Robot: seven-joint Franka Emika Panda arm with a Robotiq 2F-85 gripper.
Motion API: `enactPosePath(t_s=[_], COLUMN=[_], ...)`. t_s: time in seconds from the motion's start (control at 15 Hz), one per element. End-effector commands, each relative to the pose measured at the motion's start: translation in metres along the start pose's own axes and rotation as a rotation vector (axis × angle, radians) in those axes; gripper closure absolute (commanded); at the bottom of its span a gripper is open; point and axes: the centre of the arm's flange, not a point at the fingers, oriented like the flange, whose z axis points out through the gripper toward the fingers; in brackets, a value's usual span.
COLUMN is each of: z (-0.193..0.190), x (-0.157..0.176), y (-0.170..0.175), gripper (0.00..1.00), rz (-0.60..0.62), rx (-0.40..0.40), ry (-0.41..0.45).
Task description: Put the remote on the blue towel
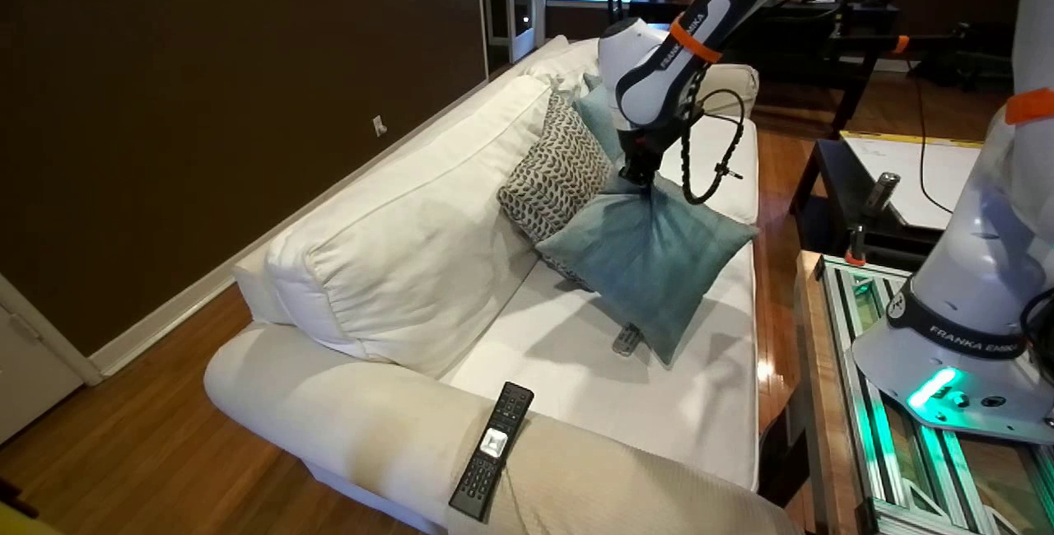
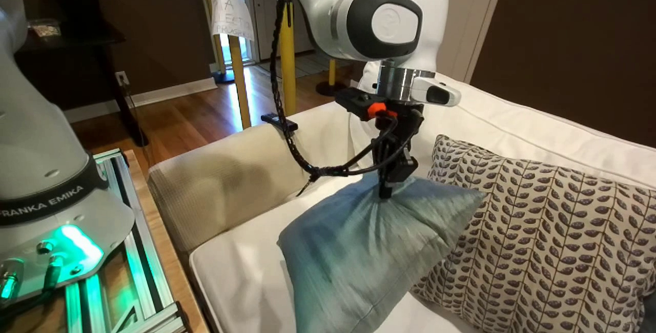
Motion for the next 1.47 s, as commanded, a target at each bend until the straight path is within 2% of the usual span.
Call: enactPosePath(t_s=[0.0, 0.27, 0.53, 0.87, 0.93, 1.0, 1.13, 1.27, 1.4], z=[-0.006, 0.015, 0.040, 0.064, 0.066, 0.068, 0.067, 0.055, 0.046], x=[-0.009, 0.001, 0.015, 0.032, 0.036, 0.039, 0.045, 0.046, 0.043], y=[0.028, 0.049, 0.057, 0.073, 0.075, 0.075, 0.072, 0.062, 0.046], gripper=[0.98, 0.98, 0.98, 0.98, 0.69, 0.68, 0.54, 0.39, 0.25], rz=[0.073, 0.076, 0.056, 0.109, 0.127, 0.136, 0.145, 0.165, 0.202], rx=[-0.117, -0.201, -0.253, -0.328, -0.323, -0.309, -0.273, -0.166, -0.050], ry=[-0.044, -0.057, -0.057, -0.045, -0.028, -0.017, 0.020, 0.060, 0.056])
